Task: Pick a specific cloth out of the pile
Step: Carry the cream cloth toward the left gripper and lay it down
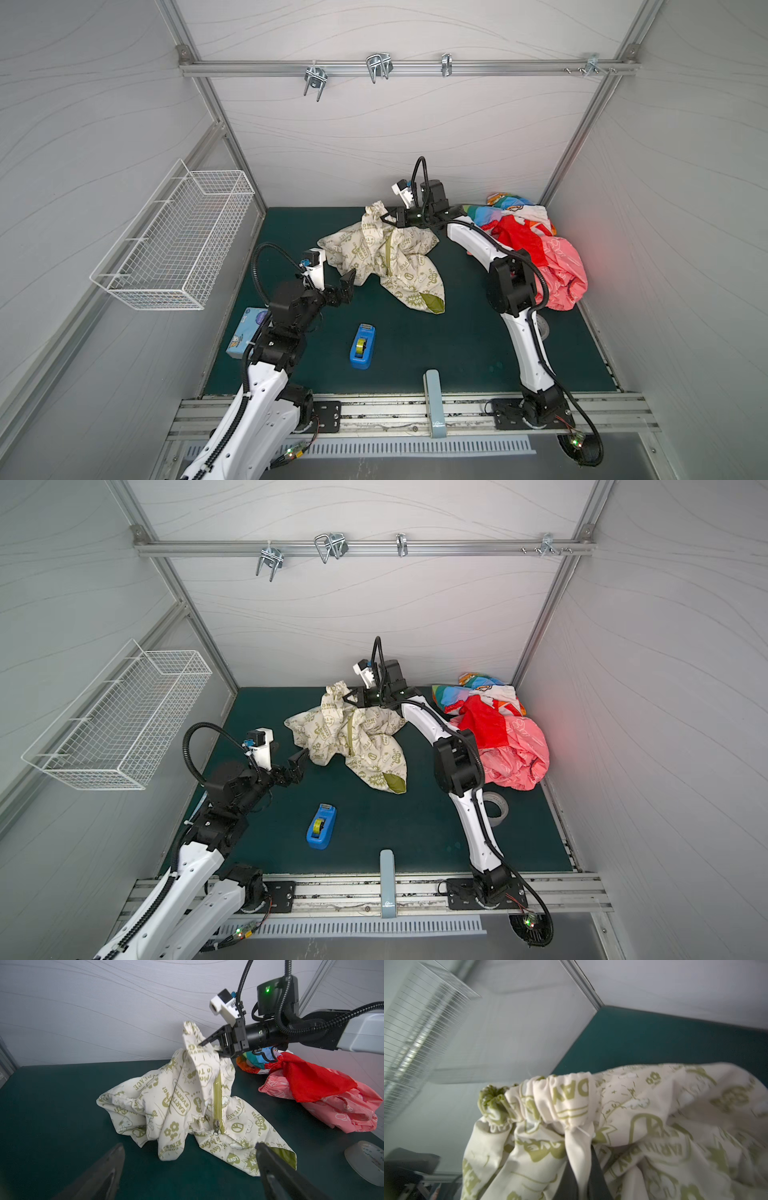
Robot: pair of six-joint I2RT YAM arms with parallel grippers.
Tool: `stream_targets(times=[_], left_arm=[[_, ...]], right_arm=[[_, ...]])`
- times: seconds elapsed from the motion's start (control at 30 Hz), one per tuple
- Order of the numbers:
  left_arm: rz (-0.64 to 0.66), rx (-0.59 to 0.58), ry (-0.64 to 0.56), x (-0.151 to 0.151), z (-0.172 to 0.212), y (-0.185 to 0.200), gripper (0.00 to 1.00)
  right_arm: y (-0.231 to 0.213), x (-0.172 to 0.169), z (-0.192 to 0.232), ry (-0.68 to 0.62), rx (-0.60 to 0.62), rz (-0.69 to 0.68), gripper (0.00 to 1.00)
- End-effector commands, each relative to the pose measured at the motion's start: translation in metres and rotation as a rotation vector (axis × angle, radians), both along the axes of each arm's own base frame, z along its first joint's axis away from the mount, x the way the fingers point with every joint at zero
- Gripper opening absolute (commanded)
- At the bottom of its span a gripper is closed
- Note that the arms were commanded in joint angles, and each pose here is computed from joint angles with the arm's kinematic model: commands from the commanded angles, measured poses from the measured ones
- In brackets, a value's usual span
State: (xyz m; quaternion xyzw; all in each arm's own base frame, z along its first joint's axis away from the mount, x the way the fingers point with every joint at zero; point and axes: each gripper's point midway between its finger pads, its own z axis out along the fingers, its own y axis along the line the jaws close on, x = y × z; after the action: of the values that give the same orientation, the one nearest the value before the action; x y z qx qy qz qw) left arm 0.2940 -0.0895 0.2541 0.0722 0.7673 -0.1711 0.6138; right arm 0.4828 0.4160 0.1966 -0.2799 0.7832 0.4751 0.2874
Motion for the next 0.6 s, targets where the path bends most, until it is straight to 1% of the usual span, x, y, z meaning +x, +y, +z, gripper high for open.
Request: stream_targets(times=[0.0, 0.13, 0.17, 0.2, 0.27, 0.33, 0.4, 0.43, 0.47, 0.57], left_arm=[[0.008, -0.006, -0.05, 0.003, 0.011, 0.001, 0.99], [0.007, -0.004, -0.046, 0.003, 0.011, 0.0, 0.99], [0.007, -0.004, -0.046, 0.003, 0.01, 0.0, 0.99], [0.006, -0.004, -0.046, 0.003, 0.01, 0.0, 0.99], [0.003, -0.003, -0.046, 0.004, 0.009, 0.0, 0.99], [0.002, -0.001, -0.045, 0.004, 0.009, -0.001, 0.99], [0.001, -0.001, -0.043, 0.004, 0.009, -0.001, 0.99], [0.001, 0.0, -0.045, 0.004, 0.01, -0.001, 0.99], [0.002, 0.001, -0.044, 0.004, 0.009, -0.001, 0.99], [0.002, -0.001, -0.047, 0.004, 0.009, -0.001, 0.99]], right_arm=[[-0.028, -0.013, 0.004, -0.126, -0.216, -0.039, 0.0], [-0.06, -0.015, -0.051, -0.086, -0.49, -0.127, 0.0], [-0.069, -0.014, -0.065, -0.072, -0.555, -0.149, 0.02], [-0.076, -0.014, -0.077, -0.06, -0.607, -0.164, 0.09], [-0.086, -0.012, -0.1, -0.034, -0.683, -0.181, 0.32], [-0.091, -0.012, -0.12, -0.003, -0.748, -0.186, 0.4], [-0.094, -0.012, -0.141, 0.022, -0.814, -0.191, 0.57], [-0.092, -0.012, -0.148, 0.028, -0.833, -0.189, 0.62], [-0.089, -0.013, -0.158, 0.043, -0.849, -0.178, 0.65], [-0.071, -0.02, -0.173, 0.058, -0.865, -0.139, 0.67]])
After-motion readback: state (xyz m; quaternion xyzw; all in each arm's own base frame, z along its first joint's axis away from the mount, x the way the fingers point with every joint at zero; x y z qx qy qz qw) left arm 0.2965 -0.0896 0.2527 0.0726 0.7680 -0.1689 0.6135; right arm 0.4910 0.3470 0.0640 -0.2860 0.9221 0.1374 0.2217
